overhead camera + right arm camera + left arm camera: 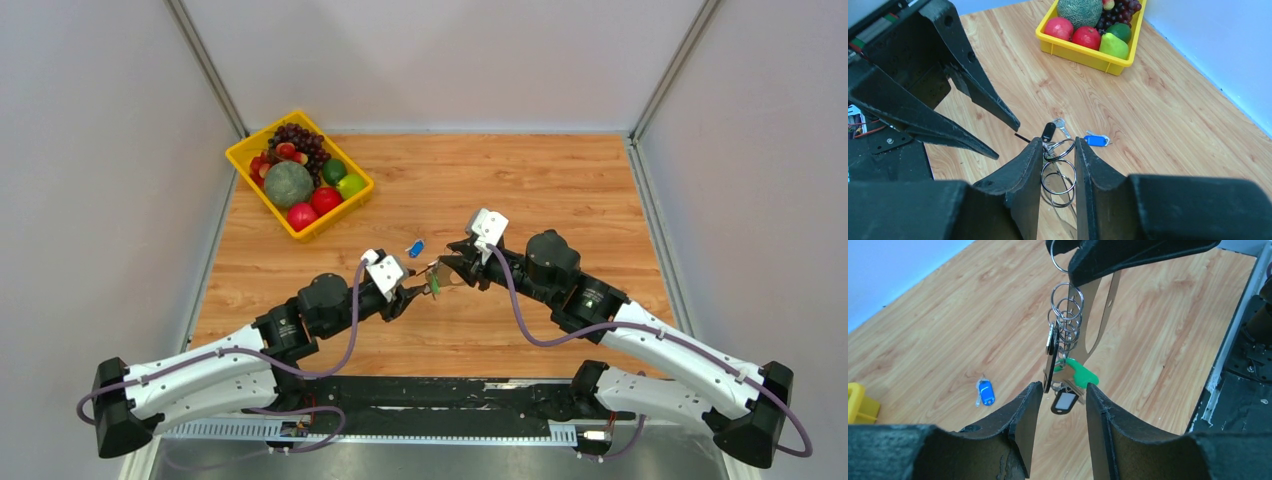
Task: Remove the keys from the keyring
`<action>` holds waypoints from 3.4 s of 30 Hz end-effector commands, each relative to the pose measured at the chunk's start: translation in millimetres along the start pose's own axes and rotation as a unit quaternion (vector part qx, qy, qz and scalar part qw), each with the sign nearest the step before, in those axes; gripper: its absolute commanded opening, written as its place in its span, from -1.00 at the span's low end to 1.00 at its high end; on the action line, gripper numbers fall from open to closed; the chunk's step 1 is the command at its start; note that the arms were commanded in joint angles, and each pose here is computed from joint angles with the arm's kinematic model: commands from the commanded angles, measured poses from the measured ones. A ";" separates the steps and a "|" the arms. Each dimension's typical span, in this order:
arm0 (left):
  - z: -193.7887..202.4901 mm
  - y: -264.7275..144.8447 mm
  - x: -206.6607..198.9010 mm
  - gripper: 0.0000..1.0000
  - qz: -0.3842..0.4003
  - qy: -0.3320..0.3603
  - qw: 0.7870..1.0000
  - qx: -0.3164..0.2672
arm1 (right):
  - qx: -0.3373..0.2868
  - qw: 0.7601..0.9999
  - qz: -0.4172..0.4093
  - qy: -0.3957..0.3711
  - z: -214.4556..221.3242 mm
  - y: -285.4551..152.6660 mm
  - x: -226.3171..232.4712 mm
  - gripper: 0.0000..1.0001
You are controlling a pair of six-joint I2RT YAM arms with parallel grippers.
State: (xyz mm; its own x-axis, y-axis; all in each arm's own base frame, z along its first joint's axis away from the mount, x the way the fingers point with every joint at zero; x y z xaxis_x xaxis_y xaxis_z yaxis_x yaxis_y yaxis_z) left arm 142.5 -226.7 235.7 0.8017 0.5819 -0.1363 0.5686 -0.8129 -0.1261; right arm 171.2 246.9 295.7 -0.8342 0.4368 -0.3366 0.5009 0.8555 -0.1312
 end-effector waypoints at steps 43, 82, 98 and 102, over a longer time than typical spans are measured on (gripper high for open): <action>-15.4 32.3 -1.9 -1.00 0.010 0.040 0.999 0.000 | -0.042 0.999 -0.013 -0.012 -11.3 -3.5 3.1 -1.00; -4.7 4.1 0.4 -1.00 -0.001 -0.048 0.998 -0.042 | -0.066 0.998 0.002 0.015 -9.2 -9.0 5.0 -1.00; 12.4 -1.0 -10.4 -0.46 0.036 -0.087 0.995 -0.015 | -0.060 0.997 -0.057 -0.008 -25.1 -2.6 10.9 -1.00; 16.1 -1.0 -10.0 -0.27 0.042 -0.077 0.996 -0.011 | -0.070 0.994 -0.081 -0.020 -27.0 -3.9 16.2 -1.00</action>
State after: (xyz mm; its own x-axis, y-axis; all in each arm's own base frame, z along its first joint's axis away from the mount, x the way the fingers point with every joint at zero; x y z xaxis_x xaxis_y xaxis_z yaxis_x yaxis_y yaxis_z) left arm 133.2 -230.4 220.9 0.7913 0.5353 -0.2956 0.5319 -0.8410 -0.0991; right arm 157.4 254.1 288.0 -0.8876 0.3387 -0.3122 0.3931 0.9102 -0.1301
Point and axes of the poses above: each gripper's point midway between its finger pads, its own y axis out along the fingers, its own x axis along the line the jaws close on, z = x × y, the point moved 5 cm from there along -y, back along the fingers, and after that the axes turned 13 degrees about -y, right-handed, at the moved point
